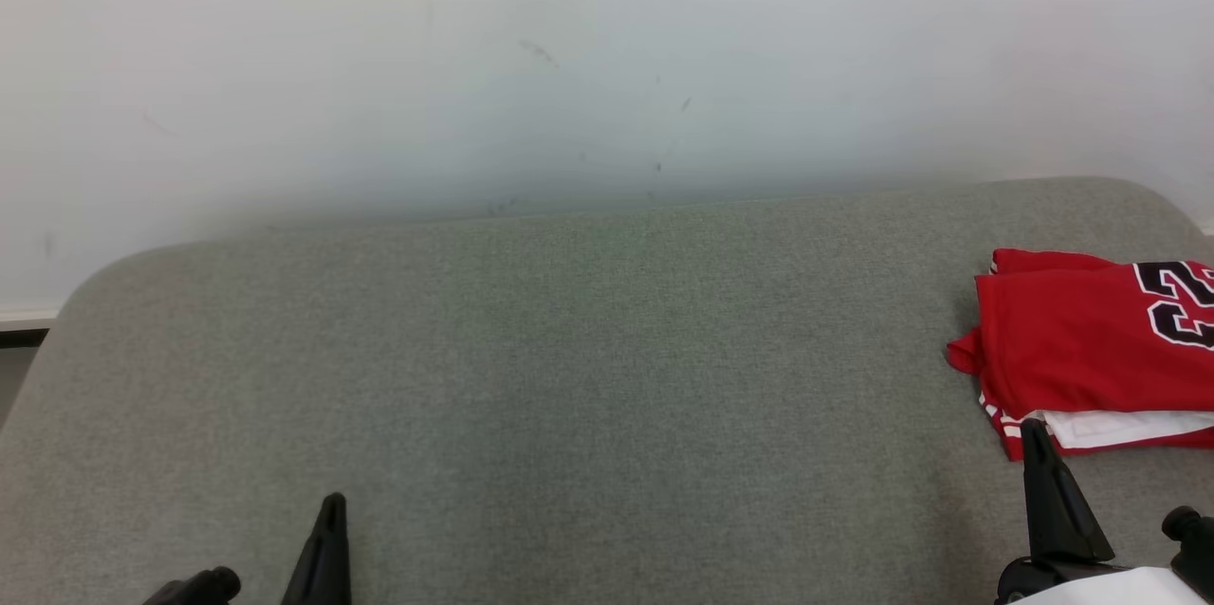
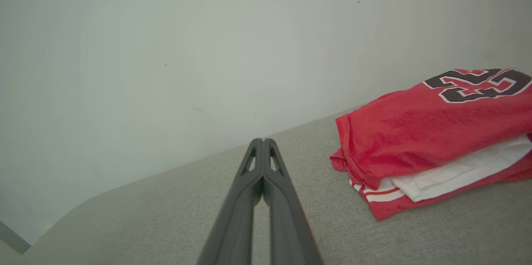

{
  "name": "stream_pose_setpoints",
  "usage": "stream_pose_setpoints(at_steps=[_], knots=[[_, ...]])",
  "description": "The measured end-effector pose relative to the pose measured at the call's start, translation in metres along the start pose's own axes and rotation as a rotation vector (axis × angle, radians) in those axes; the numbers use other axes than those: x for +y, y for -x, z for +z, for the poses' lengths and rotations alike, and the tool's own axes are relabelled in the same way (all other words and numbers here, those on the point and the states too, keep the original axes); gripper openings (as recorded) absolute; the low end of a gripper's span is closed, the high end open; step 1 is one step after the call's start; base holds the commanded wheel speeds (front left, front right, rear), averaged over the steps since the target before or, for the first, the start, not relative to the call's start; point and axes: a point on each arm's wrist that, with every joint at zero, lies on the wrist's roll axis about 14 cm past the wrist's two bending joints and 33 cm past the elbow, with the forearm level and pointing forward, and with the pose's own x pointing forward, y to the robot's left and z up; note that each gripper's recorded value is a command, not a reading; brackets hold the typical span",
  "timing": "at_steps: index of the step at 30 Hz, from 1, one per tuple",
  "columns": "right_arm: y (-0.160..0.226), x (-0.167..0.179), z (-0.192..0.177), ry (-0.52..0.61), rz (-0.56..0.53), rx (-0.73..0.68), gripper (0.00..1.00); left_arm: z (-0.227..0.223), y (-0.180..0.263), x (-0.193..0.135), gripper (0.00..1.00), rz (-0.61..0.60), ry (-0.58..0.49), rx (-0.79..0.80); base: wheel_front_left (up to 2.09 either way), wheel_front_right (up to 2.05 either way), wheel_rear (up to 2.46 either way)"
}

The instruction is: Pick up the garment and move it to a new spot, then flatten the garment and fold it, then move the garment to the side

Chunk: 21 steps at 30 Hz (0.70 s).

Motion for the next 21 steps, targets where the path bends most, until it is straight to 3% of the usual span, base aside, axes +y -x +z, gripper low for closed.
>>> stream_pose_setpoints(at_steps=[21], knots=[[-0.003,-0.014,-0.005,-0.286,-0.077,0.03,0.0,0.006,-0.005,0.012,0.0,0.056,0.312,0.007,0.0,0.0,0.0]])
